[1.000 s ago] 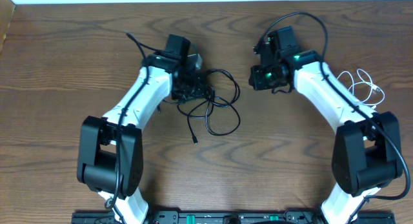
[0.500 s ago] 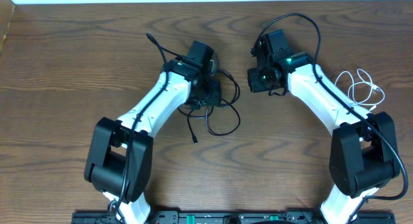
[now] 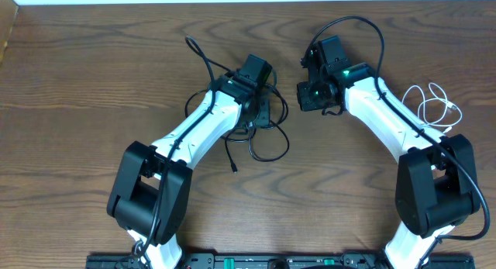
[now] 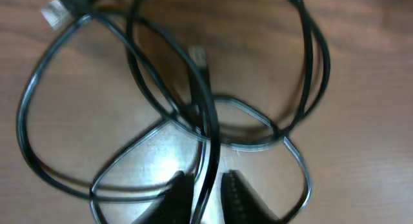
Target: Untangle cables
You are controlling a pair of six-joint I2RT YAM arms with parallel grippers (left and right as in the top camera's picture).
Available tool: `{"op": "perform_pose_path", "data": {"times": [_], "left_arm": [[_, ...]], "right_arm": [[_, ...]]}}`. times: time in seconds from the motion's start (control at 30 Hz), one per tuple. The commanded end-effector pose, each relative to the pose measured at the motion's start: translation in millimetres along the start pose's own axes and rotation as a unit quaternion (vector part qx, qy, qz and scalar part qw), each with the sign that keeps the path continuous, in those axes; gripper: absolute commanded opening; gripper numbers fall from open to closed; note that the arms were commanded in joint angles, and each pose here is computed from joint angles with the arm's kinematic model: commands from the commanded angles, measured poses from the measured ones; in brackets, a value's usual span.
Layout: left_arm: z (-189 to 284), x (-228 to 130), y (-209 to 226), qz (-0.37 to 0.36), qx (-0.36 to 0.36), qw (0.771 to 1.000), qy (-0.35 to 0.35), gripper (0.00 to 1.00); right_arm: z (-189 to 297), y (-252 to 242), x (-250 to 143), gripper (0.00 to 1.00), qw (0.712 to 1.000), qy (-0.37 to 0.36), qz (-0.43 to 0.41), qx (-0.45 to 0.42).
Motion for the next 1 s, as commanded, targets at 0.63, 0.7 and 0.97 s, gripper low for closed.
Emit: {"op": "perform_pose_path", "data": {"times": [0.63, 0.7, 0.97], "left_arm": [[-27.5, 2.9, 3.2, 0.011, 0.022, 1.0, -0.001, 0.08], [-16.9, 10.4, -3.1, 0.008, 0.006, 1.0, -0.014, 0.07], [88.3, 46.3, -26.4, -0.002, -0.06, 0.988, -0.142, 0.07]], "right_arm": [[-11.0, -1.5, -6.7, 0.29, 1.0, 0.01, -0.007, -0.007], [-11.0, -1.2, -6.9, 0.29, 1.0, 0.01, -0.007, -0.007], [-11.7, 4.1, -7.9, 0.31, 1.0, 0.008, -0.001, -0.004]]}}
Point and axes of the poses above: each gripper's point midway between its finger pads, its own z axis back along the fingers, its own y axis along the line the jaws close on, x = y × z, the point moved 1 cm from there along z, back along the fingers, and after that the axes turned 14 degrees about -z, right-handed, at the moved point
